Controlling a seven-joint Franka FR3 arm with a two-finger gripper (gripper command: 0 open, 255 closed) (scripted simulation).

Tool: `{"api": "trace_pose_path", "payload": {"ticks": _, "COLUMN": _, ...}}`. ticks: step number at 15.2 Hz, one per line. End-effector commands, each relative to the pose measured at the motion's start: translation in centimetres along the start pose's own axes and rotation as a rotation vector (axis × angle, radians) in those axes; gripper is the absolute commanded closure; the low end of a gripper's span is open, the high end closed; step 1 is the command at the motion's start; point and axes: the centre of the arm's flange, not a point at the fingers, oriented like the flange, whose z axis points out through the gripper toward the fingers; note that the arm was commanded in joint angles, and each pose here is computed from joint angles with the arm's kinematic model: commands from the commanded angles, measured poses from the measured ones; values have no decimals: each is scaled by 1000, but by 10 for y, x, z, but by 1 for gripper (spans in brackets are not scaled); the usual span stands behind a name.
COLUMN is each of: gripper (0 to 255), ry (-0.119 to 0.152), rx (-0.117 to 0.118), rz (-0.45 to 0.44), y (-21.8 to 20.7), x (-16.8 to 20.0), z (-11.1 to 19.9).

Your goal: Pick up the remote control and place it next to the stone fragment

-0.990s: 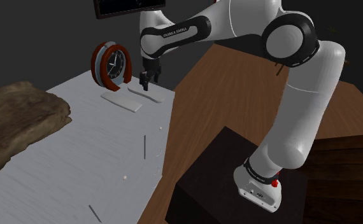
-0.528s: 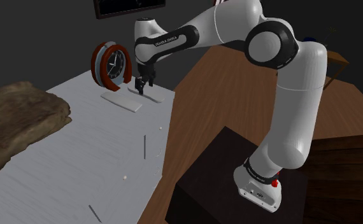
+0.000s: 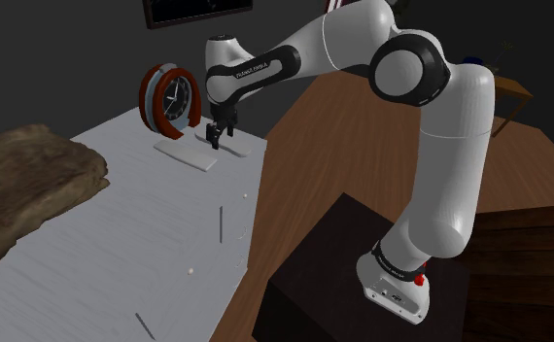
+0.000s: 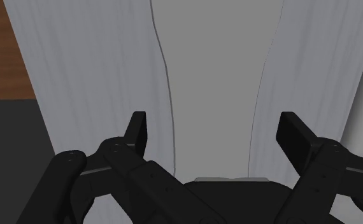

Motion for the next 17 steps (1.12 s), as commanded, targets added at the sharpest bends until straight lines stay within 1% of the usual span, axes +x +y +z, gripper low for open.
{"api": "trace_pose_path", "payload": {"ticks": 1, "gripper": 0, "ry": 0, "rx": 0, "rz": 0, "y": 0, "x": 0, "z": 0}}
{"api": "trace_pose_path", "payload": {"ticks": 2, "gripper": 0, "ry": 0, "rx": 0, "rz": 0, "y": 0, "x": 0, "z": 0}}
{"api": "trace_pose_path", "payload": {"ticks": 3, "gripper": 255, "ry": 0, "rx": 0, "rz": 0, "y": 0, "x": 0, "z": 0}}
{"api": "trace_pose_path", "payload": {"ticks": 12, "gripper": 255, "ry": 0, "rx": 0, "rz": 0, "y": 0, "x": 0, "z": 0}}
{"api": "trace_pose_path", "payload": {"ticks": 17, "gripper": 255, "ry": 0, "rx": 0, "rz": 0, "y": 1, "x": 0, "z": -26}}
